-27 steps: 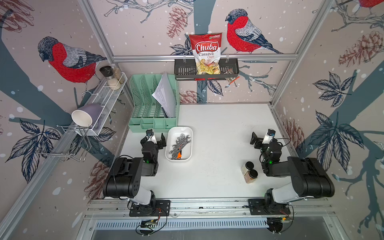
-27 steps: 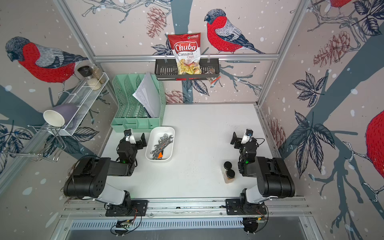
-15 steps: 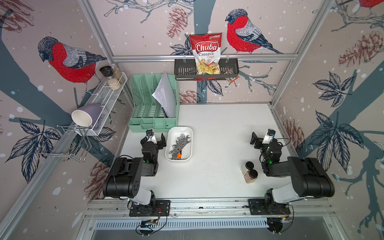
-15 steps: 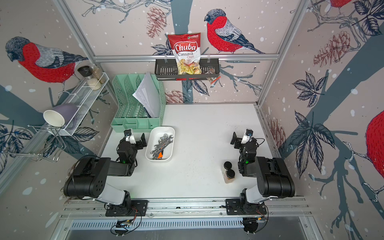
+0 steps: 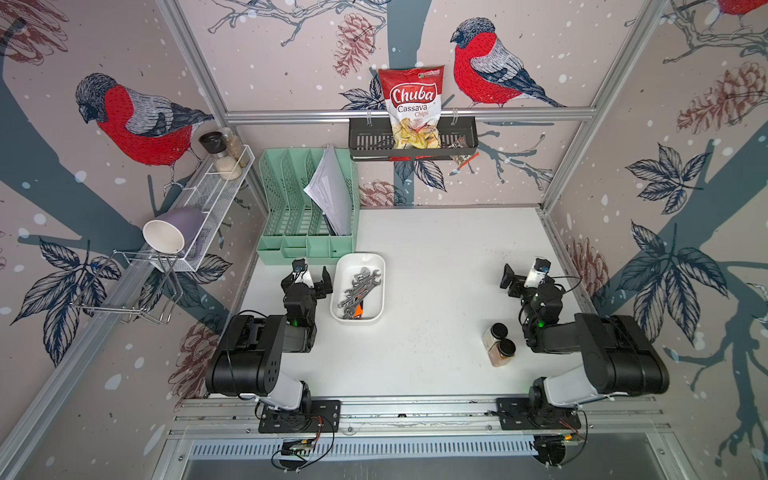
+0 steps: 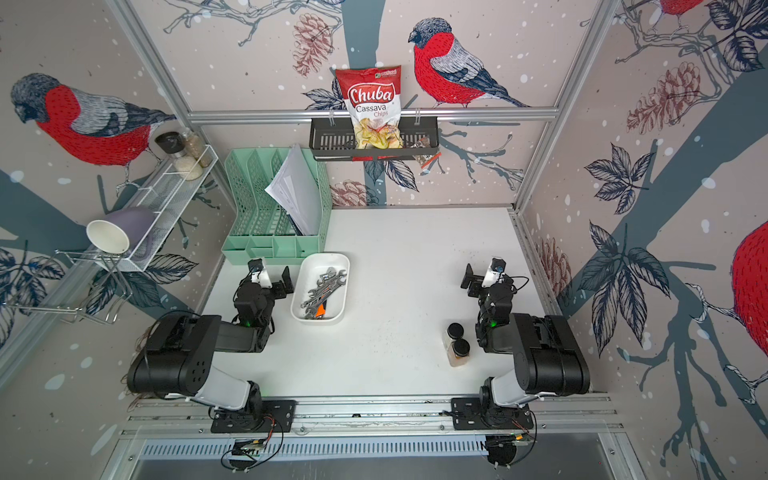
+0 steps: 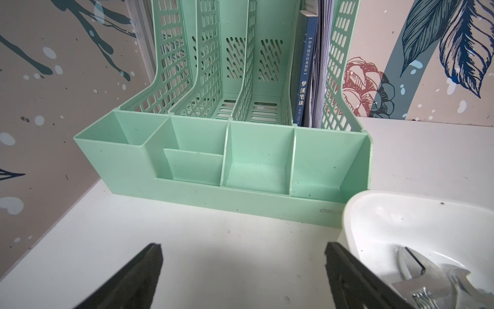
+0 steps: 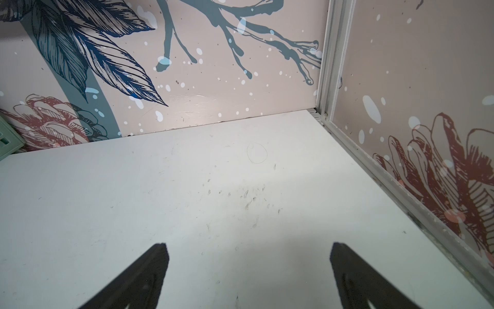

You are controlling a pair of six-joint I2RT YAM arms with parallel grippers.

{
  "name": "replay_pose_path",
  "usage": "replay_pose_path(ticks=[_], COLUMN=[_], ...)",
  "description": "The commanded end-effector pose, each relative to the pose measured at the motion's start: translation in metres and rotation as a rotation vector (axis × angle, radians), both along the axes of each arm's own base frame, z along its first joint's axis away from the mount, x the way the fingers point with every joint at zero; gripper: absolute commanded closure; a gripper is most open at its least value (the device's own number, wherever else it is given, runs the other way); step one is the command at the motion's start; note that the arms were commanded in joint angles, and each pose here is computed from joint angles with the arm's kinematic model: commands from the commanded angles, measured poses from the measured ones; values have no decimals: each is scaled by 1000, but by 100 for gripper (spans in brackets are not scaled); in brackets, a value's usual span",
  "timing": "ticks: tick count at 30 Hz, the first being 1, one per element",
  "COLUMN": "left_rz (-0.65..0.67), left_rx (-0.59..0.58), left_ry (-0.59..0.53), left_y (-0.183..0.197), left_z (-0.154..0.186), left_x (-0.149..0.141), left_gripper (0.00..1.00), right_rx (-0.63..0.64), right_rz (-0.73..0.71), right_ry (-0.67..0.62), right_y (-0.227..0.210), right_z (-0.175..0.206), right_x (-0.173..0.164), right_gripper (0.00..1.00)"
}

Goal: Take out the wrench from the storage box
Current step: Move the storage box to the center of the board.

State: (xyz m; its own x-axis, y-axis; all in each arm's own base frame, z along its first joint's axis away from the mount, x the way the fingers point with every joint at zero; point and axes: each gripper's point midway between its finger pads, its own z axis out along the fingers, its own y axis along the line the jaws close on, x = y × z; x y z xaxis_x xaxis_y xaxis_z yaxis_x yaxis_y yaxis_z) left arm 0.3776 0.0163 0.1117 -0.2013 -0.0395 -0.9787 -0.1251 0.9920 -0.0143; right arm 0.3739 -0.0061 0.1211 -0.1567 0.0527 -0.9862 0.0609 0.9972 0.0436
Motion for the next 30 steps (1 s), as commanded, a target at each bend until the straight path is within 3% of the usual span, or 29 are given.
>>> replay_pose_path(ticks=[1,4,9,12,15,18,20,26,30], left_rz=[101,201,318,345,320,294,278,63,-36], left_rx=[-9,-20,-116,-177,-287,-339,-361,-490,-543], left_ry=[-25,-4,-32,43,160,299,367,531,573], left_y=[16,32,40,30,14,1,-6,-55,-75], left_z=[18,40,73,82,74,57,46,22,8], left_x=[4,10,-3,-6,-9,-7,-7,3,-1], left_gripper=[2,4,4,4,3,4,6,16,18], right_rx=[-30,-94,-134,-27,133,203,191,152,113], right_rz=[-117,-126,-87,23,248,446,503,490,529], right_ry=[-48,-6,-67,-38,57,170,237,395,461], right_y=[-13,3,47,99,168,229,256,297,312], right_z=[18,39,96,119,124,112,101,61,41], right_x=[0,5,5,8,8,7,8,24,30], right_gripper=[0,0,0,0,0,0,0,0,0])
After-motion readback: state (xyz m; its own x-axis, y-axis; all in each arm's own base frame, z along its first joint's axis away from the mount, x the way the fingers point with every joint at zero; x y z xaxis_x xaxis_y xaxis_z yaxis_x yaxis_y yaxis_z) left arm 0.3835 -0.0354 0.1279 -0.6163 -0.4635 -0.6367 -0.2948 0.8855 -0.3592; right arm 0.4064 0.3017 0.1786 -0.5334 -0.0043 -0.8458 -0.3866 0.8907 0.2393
